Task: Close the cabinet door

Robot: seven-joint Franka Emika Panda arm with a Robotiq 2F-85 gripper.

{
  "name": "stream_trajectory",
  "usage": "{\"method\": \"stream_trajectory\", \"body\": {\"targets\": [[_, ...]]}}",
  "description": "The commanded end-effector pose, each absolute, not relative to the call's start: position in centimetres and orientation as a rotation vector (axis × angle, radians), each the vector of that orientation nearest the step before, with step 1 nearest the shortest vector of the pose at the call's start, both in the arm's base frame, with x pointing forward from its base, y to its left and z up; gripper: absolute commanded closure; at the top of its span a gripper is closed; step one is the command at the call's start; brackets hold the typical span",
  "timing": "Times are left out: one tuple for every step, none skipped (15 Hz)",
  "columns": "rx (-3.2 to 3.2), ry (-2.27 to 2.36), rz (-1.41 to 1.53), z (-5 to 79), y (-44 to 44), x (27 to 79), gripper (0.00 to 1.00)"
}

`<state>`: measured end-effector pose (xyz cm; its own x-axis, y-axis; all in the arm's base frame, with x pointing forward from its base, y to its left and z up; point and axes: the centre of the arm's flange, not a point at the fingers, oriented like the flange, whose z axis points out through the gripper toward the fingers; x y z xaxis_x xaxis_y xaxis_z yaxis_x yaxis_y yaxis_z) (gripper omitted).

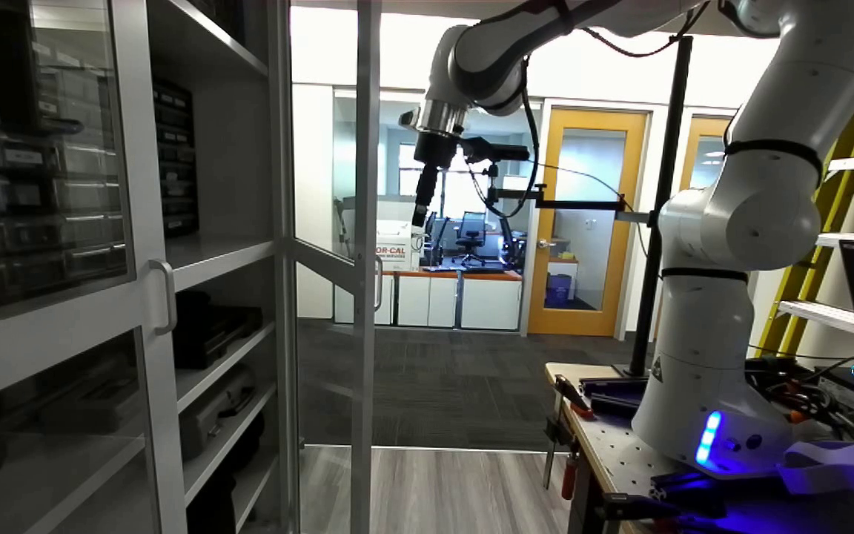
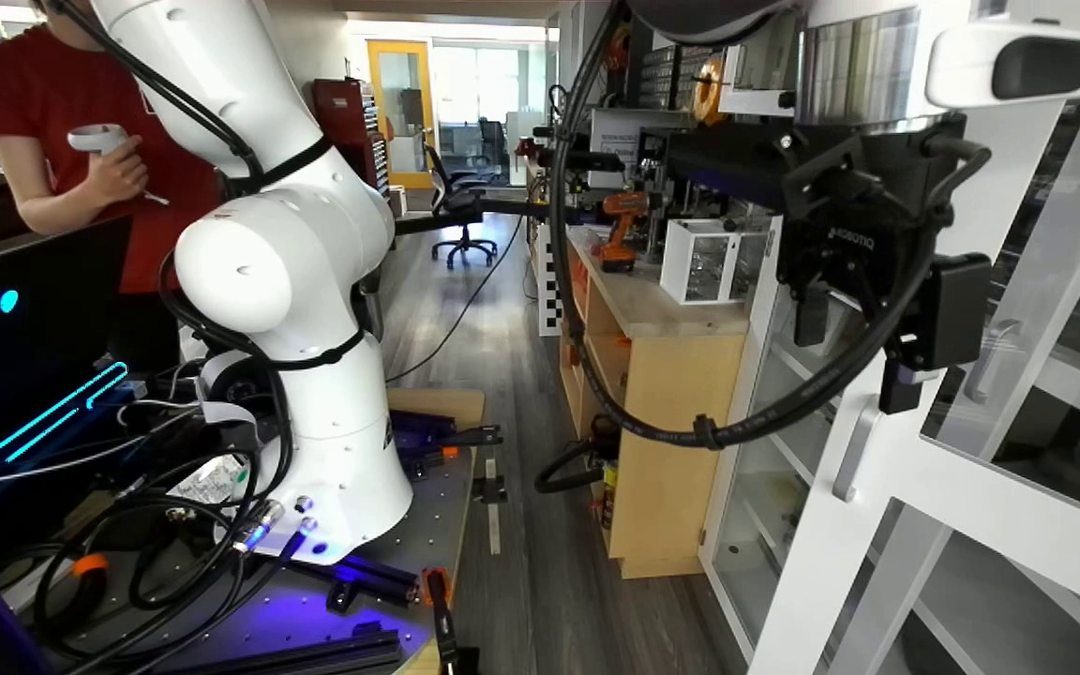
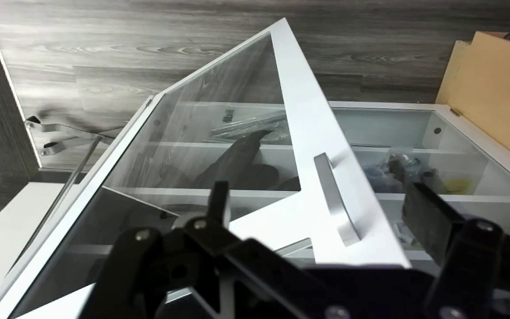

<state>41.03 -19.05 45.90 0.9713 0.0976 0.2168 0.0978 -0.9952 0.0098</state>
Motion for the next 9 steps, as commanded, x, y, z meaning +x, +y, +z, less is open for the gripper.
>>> {"method": "stream_trajectory", "body": {"targets": [[-3.038, -0.223, -0.426, 43.8, -20.1, 40.3, 0.00], [-3.016, -0.243, -0.441, 43.4, -20.4, 40.3, 0.00], [-2.993, -0.269, -0.461, 43.0, -20.5, 40.2, 0.00], [-2.975, -0.298, -0.481, 42.6, -20.6, 40.3, 0.00], [-2.961, -0.326, -0.496, 42.3, -20.7, 40.3, 0.00], [-2.951, -0.360, -0.514, 42.1, -20.7, 40.5, 0.00], [-2.943, -0.389, -0.530, 42.0, -20.7, 40.6, 0.00], [-2.939, -0.419, -0.541, 41.8, -20.7, 40.8, 0.00], [-2.933, -0.448, -0.550, 41.7, -20.7, 41.0, 0.00]]}}
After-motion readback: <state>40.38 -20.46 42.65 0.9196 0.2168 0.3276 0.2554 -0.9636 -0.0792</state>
